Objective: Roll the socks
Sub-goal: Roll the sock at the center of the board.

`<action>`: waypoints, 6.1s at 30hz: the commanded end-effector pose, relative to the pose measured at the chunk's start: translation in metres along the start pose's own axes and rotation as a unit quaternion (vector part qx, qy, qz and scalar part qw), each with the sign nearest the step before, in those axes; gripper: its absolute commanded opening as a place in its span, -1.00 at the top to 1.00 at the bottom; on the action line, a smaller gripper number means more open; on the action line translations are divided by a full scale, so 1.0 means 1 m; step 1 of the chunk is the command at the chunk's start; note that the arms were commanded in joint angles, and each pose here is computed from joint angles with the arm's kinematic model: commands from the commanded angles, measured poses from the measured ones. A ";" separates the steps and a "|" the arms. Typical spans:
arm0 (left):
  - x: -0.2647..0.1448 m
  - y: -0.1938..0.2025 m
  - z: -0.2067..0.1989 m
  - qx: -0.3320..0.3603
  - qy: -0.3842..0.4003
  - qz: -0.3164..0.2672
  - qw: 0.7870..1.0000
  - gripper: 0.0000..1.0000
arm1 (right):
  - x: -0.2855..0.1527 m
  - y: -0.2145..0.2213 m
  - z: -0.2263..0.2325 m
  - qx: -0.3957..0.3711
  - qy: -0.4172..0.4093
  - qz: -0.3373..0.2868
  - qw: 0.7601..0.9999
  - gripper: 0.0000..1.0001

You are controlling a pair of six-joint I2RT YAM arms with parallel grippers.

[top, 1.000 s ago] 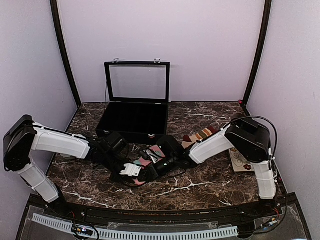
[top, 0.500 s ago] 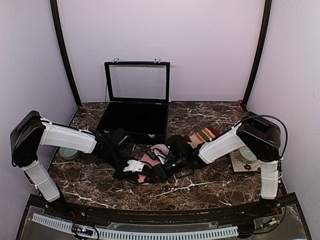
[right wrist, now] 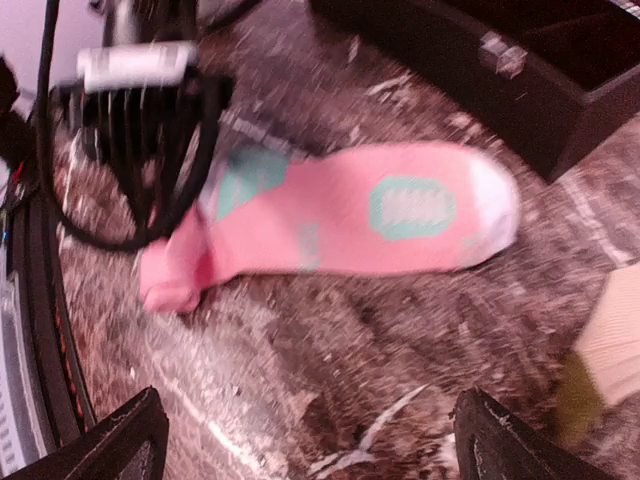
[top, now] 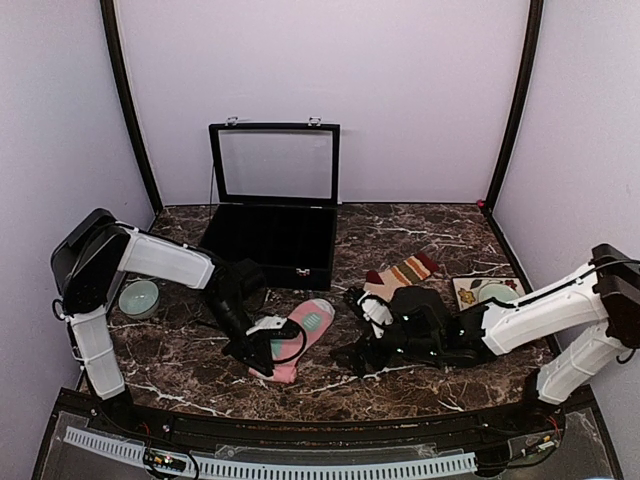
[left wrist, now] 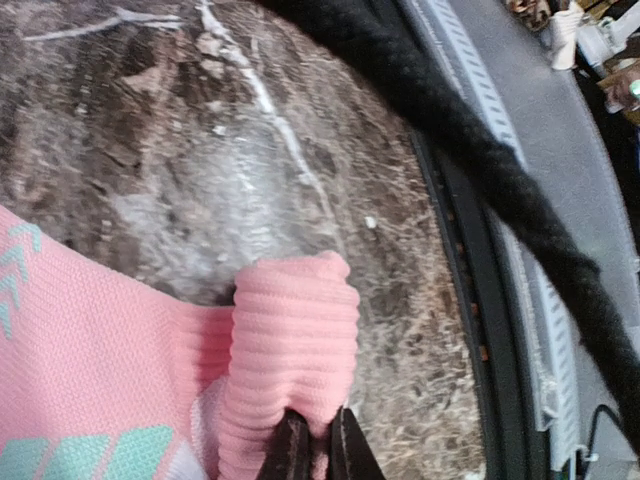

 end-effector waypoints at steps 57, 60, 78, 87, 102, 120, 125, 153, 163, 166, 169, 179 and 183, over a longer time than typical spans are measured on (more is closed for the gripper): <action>-0.049 0.013 -0.015 -0.166 0.000 -0.002 0.986 -0.98 | 0.110 0.051 0.091 -0.307 -0.085 0.047 0.947 1.00; -0.071 0.009 -0.018 -0.127 -0.085 0.009 0.988 -0.98 | 0.109 0.051 0.087 -0.264 -0.100 0.069 0.957 1.00; -0.100 0.004 -0.054 0.032 -0.218 -0.031 0.975 -0.59 | 0.114 0.028 0.064 0.059 -0.201 0.154 0.966 1.00; -0.041 -0.006 -0.065 0.095 -0.122 0.034 0.987 -0.23 | 0.121 0.047 0.047 0.138 -0.165 0.200 0.956 1.00; -0.013 -0.004 -0.024 0.133 -0.133 0.107 0.976 -0.11 | 0.123 0.061 0.029 0.173 -0.137 0.223 0.950 1.00; 0.016 0.019 -0.019 -0.001 -0.016 0.138 0.990 0.94 | 0.072 0.013 0.026 0.109 -0.115 0.064 0.985 -0.37; 0.021 0.019 -0.026 -0.065 0.048 0.120 0.990 0.94 | 0.035 0.012 0.013 0.072 -0.061 -0.002 0.996 -0.99; 0.047 0.017 -0.004 -0.219 0.129 0.114 0.960 0.86 | 0.011 0.030 0.132 -0.345 -0.032 -0.103 0.933 -0.23; 0.048 0.021 0.005 -0.220 0.114 0.134 0.959 0.85 | 0.059 0.022 0.140 -0.393 -0.040 -0.101 0.913 -0.03; 0.048 0.021 0.005 -0.220 0.112 0.136 0.960 0.83 | 0.068 0.022 0.134 -0.392 -0.042 -0.092 0.914 0.03; 0.048 0.022 0.006 -0.219 0.112 0.135 0.960 0.81 | 0.075 0.025 0.126 -0.386 -0.038 -0.082 0.918 0.10; 0.028 0.001 0.010 -0.214 0.109 0.077 0.968 -0.07 | 0.090 0.058 0.103 -0.348 -0.041 0.003 0.937 0.79; 0.001 -0.009 0.012 -0.205 0.077 0.032 0.975 -0.20 | 0.091 0.066 0.090 -0.302 -0.033 0.030 0.952 0.86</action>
Point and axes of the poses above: each gripper's point midway between its finger pads, its own x axis out along the fingers, its own z axis along the line the jaws close on, y = z × x, the point moved 4 cm from there along -x, back along the fingers, and after that the axes turned 4 degrees about x, right-handed, at the moved point
